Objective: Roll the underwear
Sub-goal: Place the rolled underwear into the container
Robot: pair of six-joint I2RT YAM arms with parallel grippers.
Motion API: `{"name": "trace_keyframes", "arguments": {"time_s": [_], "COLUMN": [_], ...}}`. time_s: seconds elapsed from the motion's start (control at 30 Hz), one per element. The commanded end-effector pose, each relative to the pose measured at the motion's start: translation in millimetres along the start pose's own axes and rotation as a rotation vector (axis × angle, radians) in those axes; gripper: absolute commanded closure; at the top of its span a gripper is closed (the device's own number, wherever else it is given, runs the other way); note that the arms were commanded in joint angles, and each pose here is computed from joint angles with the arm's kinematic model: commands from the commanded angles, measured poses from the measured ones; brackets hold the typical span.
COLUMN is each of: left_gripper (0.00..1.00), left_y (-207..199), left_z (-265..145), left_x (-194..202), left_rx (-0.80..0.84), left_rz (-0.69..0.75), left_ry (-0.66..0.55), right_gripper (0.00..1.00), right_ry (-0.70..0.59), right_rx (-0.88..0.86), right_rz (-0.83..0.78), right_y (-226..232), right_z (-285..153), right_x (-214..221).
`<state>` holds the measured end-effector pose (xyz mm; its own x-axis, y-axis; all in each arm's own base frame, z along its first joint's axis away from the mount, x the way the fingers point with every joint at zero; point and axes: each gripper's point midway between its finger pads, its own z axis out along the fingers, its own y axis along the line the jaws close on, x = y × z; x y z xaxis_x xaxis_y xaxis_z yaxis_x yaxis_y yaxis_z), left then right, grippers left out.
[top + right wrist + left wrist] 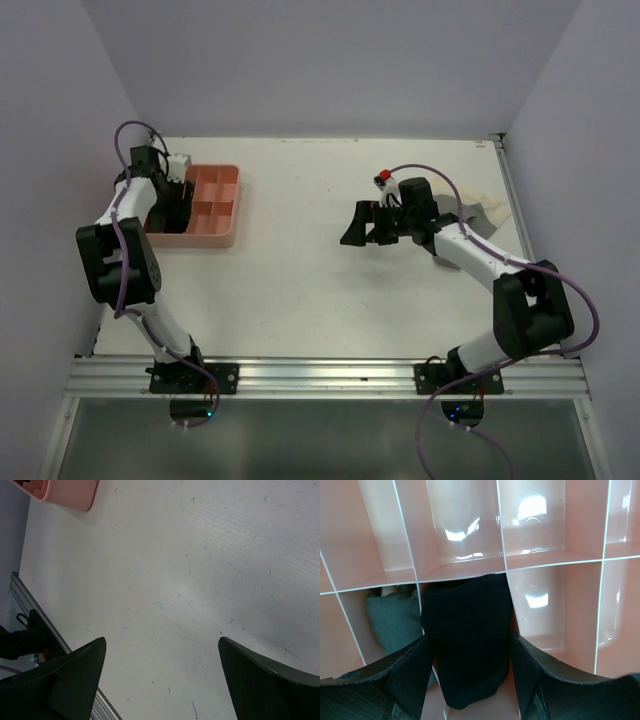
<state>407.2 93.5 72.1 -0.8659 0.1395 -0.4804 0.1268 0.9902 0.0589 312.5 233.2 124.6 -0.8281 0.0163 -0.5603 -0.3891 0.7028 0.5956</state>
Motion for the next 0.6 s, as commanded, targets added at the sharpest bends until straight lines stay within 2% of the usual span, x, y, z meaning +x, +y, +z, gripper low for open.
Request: {"name": "trace_keyframes", "arguments": {"time_s": [0.0, 0.23, 0.4, 0.5, 0.57], "left_gripper": [0.32, 0.31, 0.31, 0.42, 0.55], "left_y": [-2, 2, -7, -12, -16], "left_z": [-10, -12, 2, 10, 15], "left_x": [-20, -21, -6, 3, 10], "left_rx": [0.004, -0.013, 0.041, 0.065, 0.080], "left_rz": [0.010, 0.012, 0.025, 0.026, 0.025], "left_ry": [-0.041, -0.030, 0.011, 0.024, 0.037], "right_gripper": [0.01, 0.01, 0.01, 0.01, 0.01], "right_ry": [-0.040, -0.041, -0.039, -0.035, -0.034], "right_rx": [-0.034, -0.031, -0.029, -0.024, -0.027], "right_rz": [-0.021, -0.025, -0.028, -0.028, -0.027], "right_y": [8, 9, 9, 7, 8], "right_z": [-4, -6, -6, -7, -7], "right_x": [-11, -12, -11, -8, -8]}}
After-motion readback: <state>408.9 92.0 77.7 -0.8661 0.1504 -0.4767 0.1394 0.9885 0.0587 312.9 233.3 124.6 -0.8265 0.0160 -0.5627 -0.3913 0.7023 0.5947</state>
